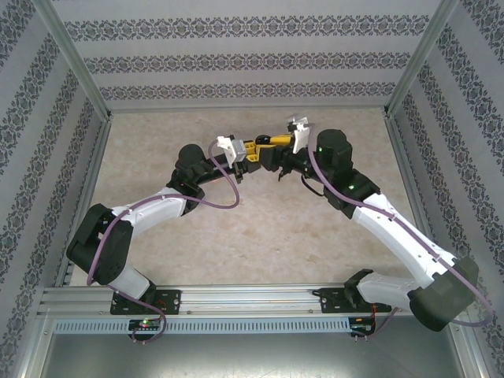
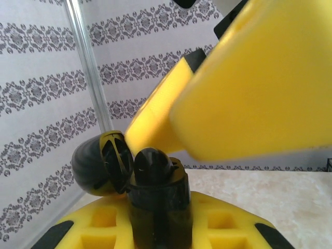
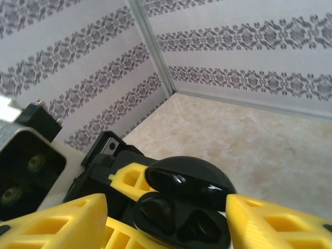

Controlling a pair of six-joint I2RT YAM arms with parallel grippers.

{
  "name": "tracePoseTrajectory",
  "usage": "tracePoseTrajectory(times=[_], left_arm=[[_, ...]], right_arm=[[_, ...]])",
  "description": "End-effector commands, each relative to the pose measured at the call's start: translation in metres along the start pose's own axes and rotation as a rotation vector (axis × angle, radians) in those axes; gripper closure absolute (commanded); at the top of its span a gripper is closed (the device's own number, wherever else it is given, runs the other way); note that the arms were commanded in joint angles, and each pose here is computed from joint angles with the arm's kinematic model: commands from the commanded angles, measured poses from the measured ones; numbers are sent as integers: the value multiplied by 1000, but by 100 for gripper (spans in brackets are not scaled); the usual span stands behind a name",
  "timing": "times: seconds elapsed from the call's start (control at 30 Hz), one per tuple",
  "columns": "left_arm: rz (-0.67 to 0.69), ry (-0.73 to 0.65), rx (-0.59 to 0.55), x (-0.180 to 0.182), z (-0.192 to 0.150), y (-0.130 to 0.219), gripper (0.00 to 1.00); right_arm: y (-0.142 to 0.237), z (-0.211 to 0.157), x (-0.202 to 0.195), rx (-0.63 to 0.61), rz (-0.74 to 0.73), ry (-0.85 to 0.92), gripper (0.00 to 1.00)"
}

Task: Insert the wireless bluetooth earbuds into the charging case

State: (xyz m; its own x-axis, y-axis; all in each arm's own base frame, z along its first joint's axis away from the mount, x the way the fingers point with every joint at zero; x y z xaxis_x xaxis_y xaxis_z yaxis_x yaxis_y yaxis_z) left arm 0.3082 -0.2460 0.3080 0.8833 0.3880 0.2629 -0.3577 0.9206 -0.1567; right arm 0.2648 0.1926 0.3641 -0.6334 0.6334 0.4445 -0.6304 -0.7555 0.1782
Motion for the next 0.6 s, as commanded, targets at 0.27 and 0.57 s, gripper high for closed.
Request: tracePoseTrajectory(times=[0.27, 0.57], left_arm=[[57, -71, -102, 3, 22, 5, 100], [118, -71, -102, 11, 20, 15, 100]], right_arm=[[59, 37, -36, -167, -232, -243, 28], [24, -26, -130, 127, -600, -512, 33]])
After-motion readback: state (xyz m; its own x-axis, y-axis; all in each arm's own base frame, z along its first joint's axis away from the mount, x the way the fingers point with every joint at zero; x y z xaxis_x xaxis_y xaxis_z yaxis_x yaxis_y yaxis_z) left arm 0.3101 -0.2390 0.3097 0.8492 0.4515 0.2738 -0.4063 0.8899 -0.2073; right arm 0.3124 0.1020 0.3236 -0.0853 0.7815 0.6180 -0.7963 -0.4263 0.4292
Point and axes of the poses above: each hand's point on the last joint's axis, 136 mm out from that joint toward the fingers, its own y axis back along the fingers, its own x axis along the line the jaws close on, z = x × y, the point moved 8 cm from there along y, back along the fingers, and after that the axes turned 4 degrees about -y, right-handed, at the moved point
